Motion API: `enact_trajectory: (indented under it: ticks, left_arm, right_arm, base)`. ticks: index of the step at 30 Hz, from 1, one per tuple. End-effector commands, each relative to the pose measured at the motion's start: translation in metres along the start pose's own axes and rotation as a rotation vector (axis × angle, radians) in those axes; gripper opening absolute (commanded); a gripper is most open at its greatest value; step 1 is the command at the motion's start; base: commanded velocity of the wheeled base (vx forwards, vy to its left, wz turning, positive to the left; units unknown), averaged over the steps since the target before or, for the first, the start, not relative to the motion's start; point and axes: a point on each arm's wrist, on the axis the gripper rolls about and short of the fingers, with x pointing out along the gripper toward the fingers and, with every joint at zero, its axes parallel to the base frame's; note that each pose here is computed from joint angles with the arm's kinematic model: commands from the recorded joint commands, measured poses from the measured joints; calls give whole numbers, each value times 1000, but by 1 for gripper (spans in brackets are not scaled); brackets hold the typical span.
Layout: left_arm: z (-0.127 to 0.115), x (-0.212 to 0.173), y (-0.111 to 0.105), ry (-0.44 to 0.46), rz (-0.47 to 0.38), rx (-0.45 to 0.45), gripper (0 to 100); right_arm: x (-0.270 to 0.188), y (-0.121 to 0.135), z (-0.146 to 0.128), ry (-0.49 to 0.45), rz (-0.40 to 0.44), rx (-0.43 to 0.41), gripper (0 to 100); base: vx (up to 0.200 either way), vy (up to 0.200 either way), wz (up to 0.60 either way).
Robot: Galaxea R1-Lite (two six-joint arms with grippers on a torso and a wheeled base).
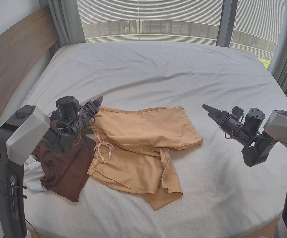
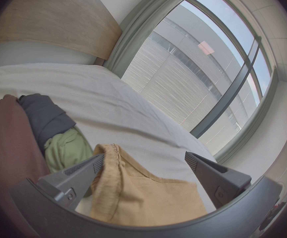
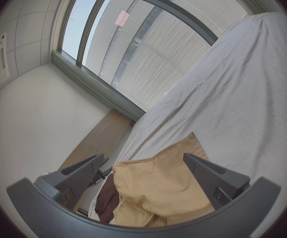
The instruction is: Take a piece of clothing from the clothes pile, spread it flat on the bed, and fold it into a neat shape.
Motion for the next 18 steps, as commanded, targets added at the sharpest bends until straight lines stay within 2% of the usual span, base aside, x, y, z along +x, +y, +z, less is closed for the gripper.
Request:
enact_trajectory:
  ticks: [1,5,6,8,12,14,18]
  left_arm:
    - [12,-27,3,57,61,59,100]
    - [12,-38,5,83,75,78,100]
    - [17,-53,2,104,66,84,100]
    - [24,-69,-4,120,38,82,100]
    - [29,-110,-15,208,-47,74,100]
    - [29,-134,-16,255,-104,70,100]
    - [26,-154,-11,267,-164,63,100]
  right_arm:
    - [-14,44,-23,89,35,-68,100]
    - [-18,52,-37,139,37,-96,100]
    - [-22,61,-48,177,43,-95,100]
    - [-26,69,-54,201,51,-88,100]
    - [-33,76,-68,251,51,-83,100]
    - [-39,77,-78,287,44,-111,100]
    - [-48,74,-93,344,33,-150,100]
  base:
    - [0,0,0]
    - [0,0,0]
    - [0,0,0]
    - [0,0,0]
    - [0,0,0]
    - [0,0,0]
    - [0,0,0]
